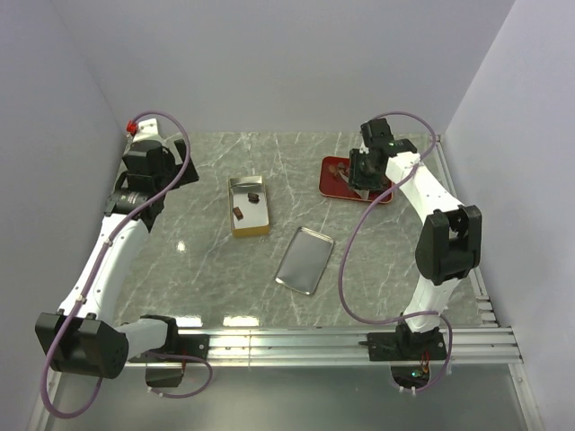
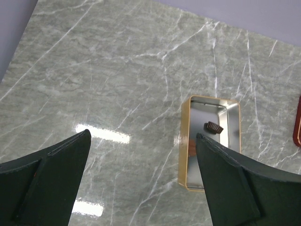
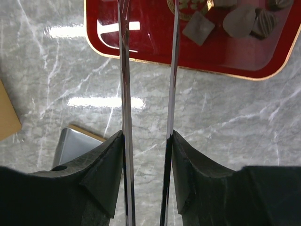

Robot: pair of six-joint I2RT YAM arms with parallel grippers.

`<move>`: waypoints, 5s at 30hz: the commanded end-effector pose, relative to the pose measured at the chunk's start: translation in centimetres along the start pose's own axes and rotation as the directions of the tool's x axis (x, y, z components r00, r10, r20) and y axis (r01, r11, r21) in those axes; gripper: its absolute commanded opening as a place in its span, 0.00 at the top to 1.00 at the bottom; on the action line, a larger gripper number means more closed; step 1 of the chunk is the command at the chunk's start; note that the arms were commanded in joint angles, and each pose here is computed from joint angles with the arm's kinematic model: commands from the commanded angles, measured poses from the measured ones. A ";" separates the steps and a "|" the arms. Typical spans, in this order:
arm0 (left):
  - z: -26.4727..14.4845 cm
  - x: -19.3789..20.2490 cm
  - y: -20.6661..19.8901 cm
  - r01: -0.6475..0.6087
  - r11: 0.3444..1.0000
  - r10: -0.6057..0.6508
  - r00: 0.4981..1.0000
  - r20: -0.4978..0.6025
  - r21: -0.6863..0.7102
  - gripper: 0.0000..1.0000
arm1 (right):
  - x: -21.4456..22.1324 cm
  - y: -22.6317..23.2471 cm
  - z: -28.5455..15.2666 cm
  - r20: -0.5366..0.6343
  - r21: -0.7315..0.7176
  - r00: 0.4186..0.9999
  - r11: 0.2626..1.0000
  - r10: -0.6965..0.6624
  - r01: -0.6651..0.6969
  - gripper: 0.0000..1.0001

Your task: Pack the chocolate

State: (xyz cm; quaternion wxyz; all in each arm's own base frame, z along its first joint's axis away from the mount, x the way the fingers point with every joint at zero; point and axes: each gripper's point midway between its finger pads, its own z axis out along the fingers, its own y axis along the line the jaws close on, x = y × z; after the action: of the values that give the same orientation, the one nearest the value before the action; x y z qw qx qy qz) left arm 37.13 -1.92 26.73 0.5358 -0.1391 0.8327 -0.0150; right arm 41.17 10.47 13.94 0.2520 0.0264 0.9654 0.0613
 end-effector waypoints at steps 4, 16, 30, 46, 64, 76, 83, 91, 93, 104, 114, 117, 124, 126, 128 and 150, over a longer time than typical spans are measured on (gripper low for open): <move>-0.4 -2.9 -0.8 0.021 1.000 -0.022 0.998 0.063 0.017 0.01 | -2.4 1.0 -0.1 0.065 -0.056 0.998 0.998 -0.010 0.013 0.50; -0.2 -2.5 -0.5 0.009 1.000 -0.009 0.998 0.059 0.001 0.01 | -2.8 1.1 1.2 0.044 -0.062 0.999 0.998 -0.022 0.024 0.50; 0.4 -2.9 -0.9 0.008 1.000 -0.008 0.998 0.061 0.011 0.01 | -2.7 0.6 1.8 0.006 -0.035 0.999 0.998 -0.045 0.045 0.56; 0.6 -2.3 -1.0 0.012 1.000 -0.013 0.999 0.053 0.020 0.01 | -3.3 0.5 -2.7 0.044 -0.032 0.998 0.998 -0.043 0.045 0.66; 0.4 -1.7 -1.2 0.023 0.999 -0.024 0.999 0.043 0.041 0.01 | -5.2 4.6 -8.3 0.129 -0.160 0.990 0.985 -0.049 0.069 0.68; 0.1 -1.9 -1.2 0.025 0.999 -0.026 0.999 0.044 0.040 0.00 | -0.7 18.0 -9.9 0.100 -0.395 0.976 0.893 -0.192 0.216 0.68; -0.2 -1.7 -1.1 0.026 0.999 -0.028 0.999 0.046 0.041 0.00 | 2.0 22.5 -11.2 0.091 -0.477 0.958 0.833 -0.270 0.281 0.68; -0.3 -1.5 -1.0 0.026 0.999 -0.028 0.999 0.046 0.041 0.00 | 3.5 24.1 -11.0 0.070 -0.495 0.950 0.816 -0.305 0.299 0.67; -0.4 -1.5 -0.9 0.026 0.999 -0.028 0.998 0.050 0.039 0.01 | 3.7 24.2 -10.9 0.063 -0.496 0.948 0.814 -0.312 0.301 0.67; -0.4 -1.4 -0.9 0.026 0.999 -0.028 0.998 0.049 0.040 0.01 | 3.8 24.6 -10.7 0.051 -0.495 0.943 0.812 -0.328 0.309 0.55; -0.6 -1.5 -0.7 0.024 0.999 -0.025 0.998 0.054 0.035 0.01 | 2.8 24.4 -10.9 0.086 -0.472 0.946 0.823 -0.313 0.316 0.56; -0.7 -1.6 -0.7 0.024 0.999 -0.026 0.998 0.056 0.034 0.00 | 1.8 23.4 -10.5 0.091 -0.452 0.952 0.840 -0.292 0.301 0.57; -0.6 -1.7 -0.7 0.019 0.999 -0.020 0.998 0.053 0.033 0.01 | -2.5 16.8 -9.2 0.120 -0.347 0.973 0.910 -0.196 0.226 0.57; -0.6 -1.7 -0.7 0.021 0.999 -0.023 0.998 0.052 0.033 0.01 | -3.8 13.4 -8.4 0.131 -0.290 0.978 0.938 -0.160 0.192 0.57; -0.5 -1.5 -0.7 0.019 0.999 -0.020 0.999 0.048 0.031 0.01 | -4.6 11.0 -7.9 0.136 -0.246 0.981 0.954 -0.141 0.172 0.57; -0.3 -2.4 -1.0 0.021 0.999 -0.022 0.999 0.044 0.029 0.01 | -5.7 -2.6 -2.4 0.115 0.036 0.990 0.997 -0.075 0.072 0.57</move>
State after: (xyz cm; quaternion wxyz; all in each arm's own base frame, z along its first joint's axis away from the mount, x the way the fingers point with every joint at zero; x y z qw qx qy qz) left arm 37.42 -2.16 27.01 0.5354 -0.1376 0.8331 -0.0205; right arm 43.59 8.40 15.48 0.2519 -0.0009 0.9667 0.0460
